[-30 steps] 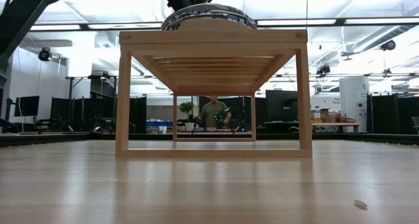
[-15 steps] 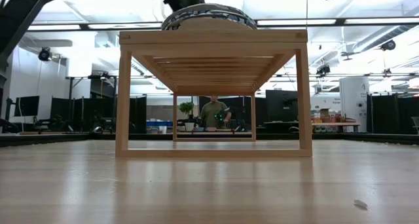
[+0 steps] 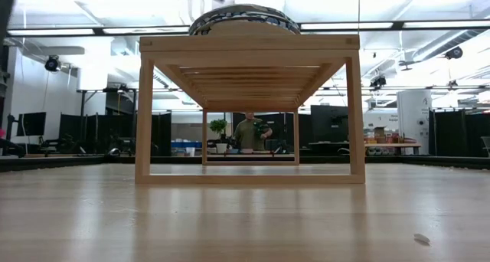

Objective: Place and stack bowls onto a shelf
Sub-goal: Return to Home Position

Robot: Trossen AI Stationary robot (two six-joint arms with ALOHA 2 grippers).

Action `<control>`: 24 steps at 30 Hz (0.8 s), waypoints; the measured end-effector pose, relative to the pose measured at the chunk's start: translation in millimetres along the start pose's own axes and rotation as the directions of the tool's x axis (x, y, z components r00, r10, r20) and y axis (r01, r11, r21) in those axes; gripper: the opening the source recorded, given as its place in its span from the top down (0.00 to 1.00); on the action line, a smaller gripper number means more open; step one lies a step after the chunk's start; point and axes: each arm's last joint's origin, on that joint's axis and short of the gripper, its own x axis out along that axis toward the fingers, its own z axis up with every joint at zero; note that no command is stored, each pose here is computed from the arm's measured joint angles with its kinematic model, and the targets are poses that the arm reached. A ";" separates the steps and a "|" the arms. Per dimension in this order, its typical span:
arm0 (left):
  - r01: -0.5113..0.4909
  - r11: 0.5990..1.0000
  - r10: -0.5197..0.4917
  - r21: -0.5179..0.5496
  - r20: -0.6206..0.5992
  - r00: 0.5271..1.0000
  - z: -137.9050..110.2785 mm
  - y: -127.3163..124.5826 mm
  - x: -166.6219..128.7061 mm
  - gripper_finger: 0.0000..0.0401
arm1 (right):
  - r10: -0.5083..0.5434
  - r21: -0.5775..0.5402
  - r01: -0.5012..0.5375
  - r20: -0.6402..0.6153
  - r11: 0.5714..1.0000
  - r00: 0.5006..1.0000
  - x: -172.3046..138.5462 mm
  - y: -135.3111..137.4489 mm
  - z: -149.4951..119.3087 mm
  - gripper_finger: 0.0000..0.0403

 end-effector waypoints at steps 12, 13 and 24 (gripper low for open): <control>0.188 0.942 -0.268 0.279 0.286 0.920 -120.2 -95.2 -35.0 0.69 | 0.033 0.059 -0.043 0.165 0.997 0.986 -5.6 -22.7 -16.5 0.98; 0.210 0.932 -0.301 0.294 0.310 0.902 -132.3 -98.3 -35.0 0.69 | 0.032 0.066 -0.044 0.172 0.997 0.985 -4.4 -26.5 -19.0 0.98; 0.272 0.908 -0.400 0.319 0.463 0.791 -230.2 -76.3 -27.4 0.69 | 0.000 0.133 -0.020 0.154 0.991 0.988 -2.9 -65.5 -33.2 0.98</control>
